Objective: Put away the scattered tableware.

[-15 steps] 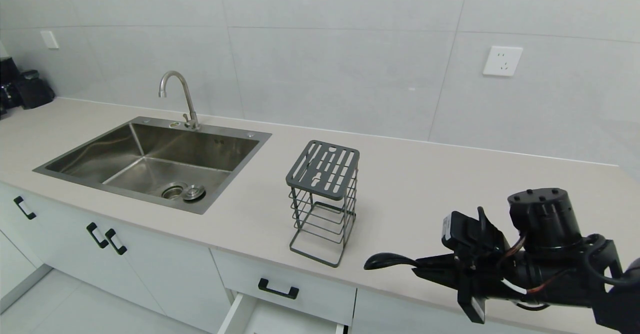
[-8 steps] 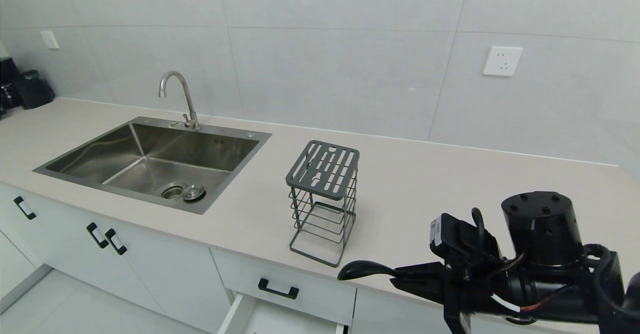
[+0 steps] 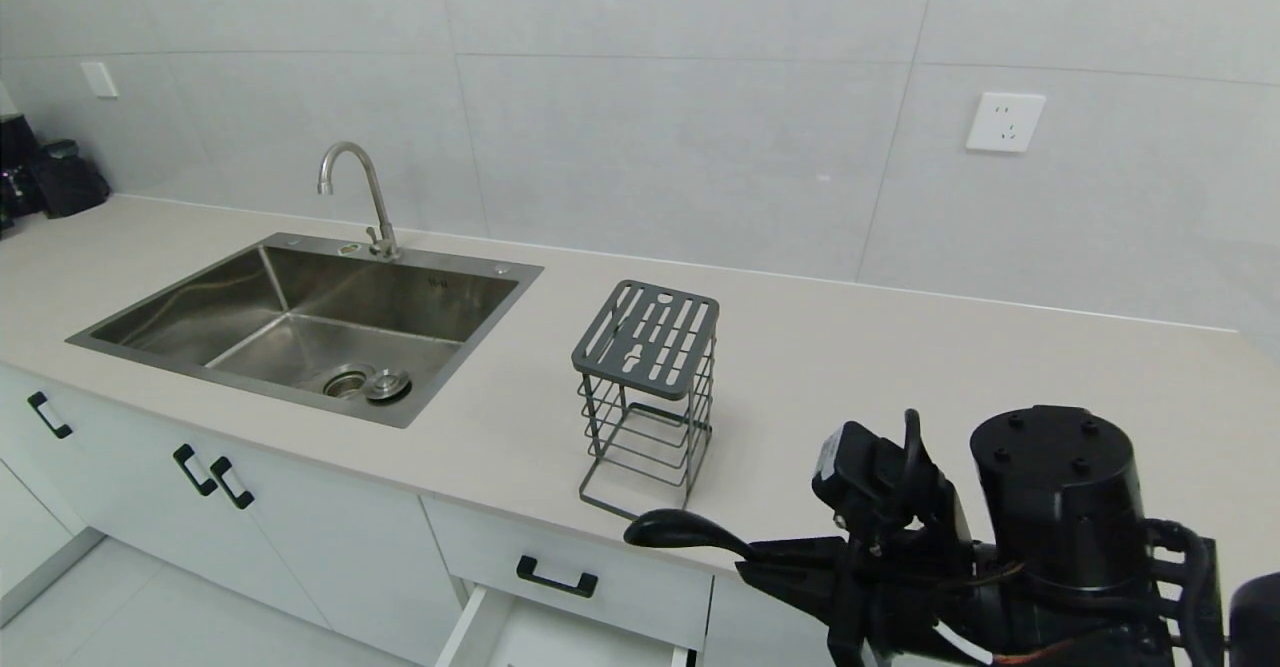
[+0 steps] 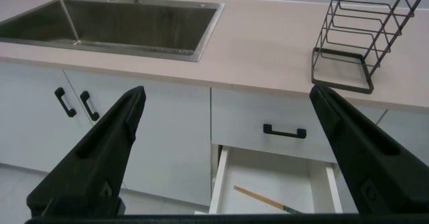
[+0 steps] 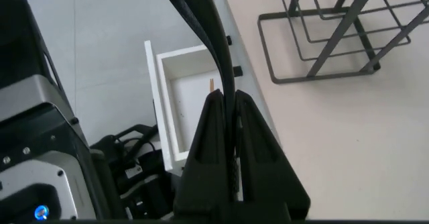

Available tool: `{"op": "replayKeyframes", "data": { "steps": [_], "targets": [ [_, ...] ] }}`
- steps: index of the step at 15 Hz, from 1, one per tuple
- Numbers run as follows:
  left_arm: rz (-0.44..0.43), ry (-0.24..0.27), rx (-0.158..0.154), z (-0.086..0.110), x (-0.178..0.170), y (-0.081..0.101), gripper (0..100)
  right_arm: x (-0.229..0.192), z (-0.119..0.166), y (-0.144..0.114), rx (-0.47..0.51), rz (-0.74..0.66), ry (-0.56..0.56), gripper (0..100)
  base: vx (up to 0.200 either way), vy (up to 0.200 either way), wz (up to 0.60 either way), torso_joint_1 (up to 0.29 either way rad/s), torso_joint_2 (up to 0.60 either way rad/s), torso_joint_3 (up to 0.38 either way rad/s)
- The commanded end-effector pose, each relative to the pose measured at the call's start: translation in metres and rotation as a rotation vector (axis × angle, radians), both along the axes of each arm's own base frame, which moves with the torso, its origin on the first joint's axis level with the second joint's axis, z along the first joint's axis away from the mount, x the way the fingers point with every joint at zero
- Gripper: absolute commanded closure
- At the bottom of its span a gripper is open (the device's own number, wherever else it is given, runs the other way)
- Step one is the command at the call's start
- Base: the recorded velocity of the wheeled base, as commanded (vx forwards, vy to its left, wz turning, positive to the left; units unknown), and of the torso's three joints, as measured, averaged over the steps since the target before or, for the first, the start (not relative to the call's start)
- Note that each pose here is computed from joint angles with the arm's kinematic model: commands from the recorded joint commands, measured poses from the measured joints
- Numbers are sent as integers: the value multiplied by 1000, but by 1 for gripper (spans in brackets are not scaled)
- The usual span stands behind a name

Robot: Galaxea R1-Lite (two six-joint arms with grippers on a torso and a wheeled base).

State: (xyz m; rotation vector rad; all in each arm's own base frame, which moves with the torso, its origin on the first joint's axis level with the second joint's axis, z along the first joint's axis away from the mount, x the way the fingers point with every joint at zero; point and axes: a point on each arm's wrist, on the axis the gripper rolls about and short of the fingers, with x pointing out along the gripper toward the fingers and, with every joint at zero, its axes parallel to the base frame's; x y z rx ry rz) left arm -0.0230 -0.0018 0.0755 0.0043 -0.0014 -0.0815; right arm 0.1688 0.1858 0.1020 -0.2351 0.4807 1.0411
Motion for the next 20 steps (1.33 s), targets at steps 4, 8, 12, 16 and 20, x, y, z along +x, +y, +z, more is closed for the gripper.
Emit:
{"op": "replayKeyframes", "data": {
  "steps": [4, 8, 12, 16, 20],
  "targets": [
    [0, 1, 0, 0, 0, 0, 0, 6, -18, 36, -57, -29, 18, 100, 0, 0, 0, 0, 0, 0],
    [0, 1, 0, 0, 0, 0, 0, 19, -21, 66, -34, 2, 2, 100, 0, 0, 0, 0, 0, 0],
    [0, 1, 0, 0, 0, 0, 0, 21, -35, 98, -36, 46, 17, 100, 0, 0, 0, 0, 0, 0],
    [0, 1, 0, 0, 0, 0, 0, 33, -35, 126, 0, 45, -8, 100, 0, 0, 0, 0, 0, 0],
    [0, 1, 0, 0, 0, 0, 0, 43, -54, 147, -14, 48, -3, 100, 0, 0, 0, 0, 0, 0]
  ]
}}
